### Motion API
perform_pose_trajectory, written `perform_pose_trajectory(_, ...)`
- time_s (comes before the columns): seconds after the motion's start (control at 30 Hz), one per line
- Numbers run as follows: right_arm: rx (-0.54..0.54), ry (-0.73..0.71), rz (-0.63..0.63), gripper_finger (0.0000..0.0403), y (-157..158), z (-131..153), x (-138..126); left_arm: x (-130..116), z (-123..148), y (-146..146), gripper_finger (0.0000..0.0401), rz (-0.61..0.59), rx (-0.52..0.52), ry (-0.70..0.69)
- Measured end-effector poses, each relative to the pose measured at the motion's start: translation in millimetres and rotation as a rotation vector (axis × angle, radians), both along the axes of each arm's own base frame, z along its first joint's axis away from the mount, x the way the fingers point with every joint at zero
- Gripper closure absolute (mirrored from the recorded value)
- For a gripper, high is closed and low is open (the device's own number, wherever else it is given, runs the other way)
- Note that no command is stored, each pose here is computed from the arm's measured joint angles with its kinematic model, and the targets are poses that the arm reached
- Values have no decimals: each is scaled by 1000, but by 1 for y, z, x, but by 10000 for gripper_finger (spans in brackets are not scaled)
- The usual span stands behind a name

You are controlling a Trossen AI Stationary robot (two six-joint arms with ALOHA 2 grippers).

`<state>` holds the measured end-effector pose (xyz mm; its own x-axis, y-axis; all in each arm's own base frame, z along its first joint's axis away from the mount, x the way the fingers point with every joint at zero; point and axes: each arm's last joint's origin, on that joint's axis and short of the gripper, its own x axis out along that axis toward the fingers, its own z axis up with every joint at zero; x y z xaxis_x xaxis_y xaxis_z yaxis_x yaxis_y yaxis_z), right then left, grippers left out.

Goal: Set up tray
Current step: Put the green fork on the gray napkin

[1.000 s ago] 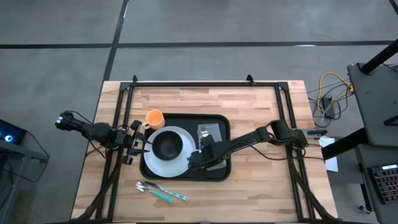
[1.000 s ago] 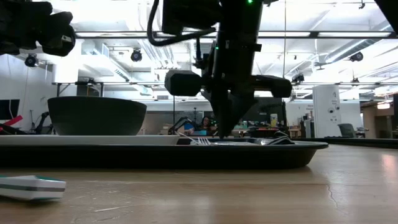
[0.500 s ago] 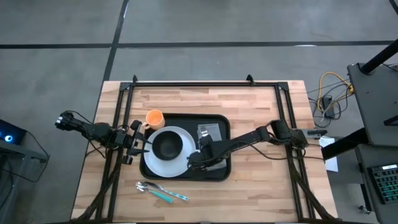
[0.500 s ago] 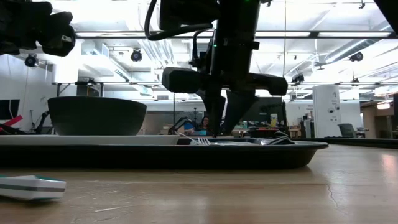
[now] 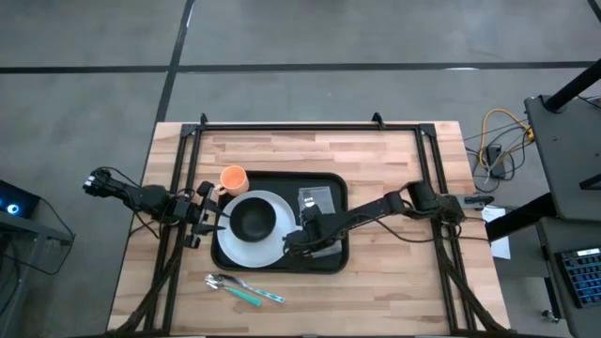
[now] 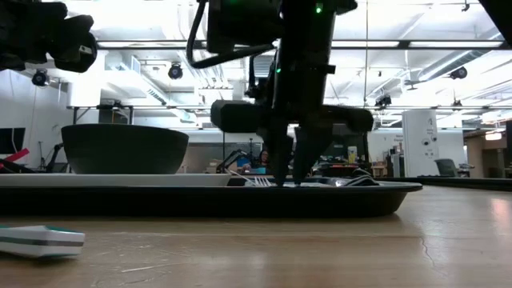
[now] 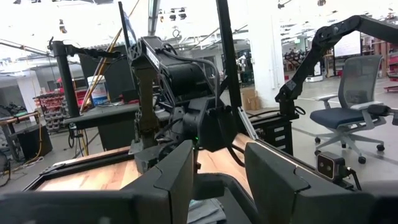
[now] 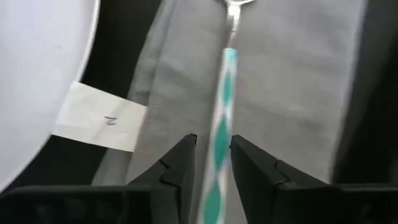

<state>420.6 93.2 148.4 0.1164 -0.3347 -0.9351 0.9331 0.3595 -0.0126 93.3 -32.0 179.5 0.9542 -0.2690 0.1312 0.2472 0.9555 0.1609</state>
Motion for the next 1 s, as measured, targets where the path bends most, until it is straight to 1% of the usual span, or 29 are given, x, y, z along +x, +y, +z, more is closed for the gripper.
perform_pose_trajectory(0.1,3,1,8,318,0,-4,0,0,0,0,275,0,0,-1)
perform_pose_trajectory(0.2,3,2,-10,327,0,-6,-1,0,0,0,275,0,0,-1)
perform_pose_trajectory(0.53,31,14,-4,382,0,-7,-2,0,0,0,275,0,0,0)
perform_pose_trajectory(0.8,43,-5,-4,382,1,0,2,0,0,0,275,-1,0,0)
perform_pose_trajectory(1.0,30,-15,-40,382,0,5,0,0,0,0,275,0,0,0)
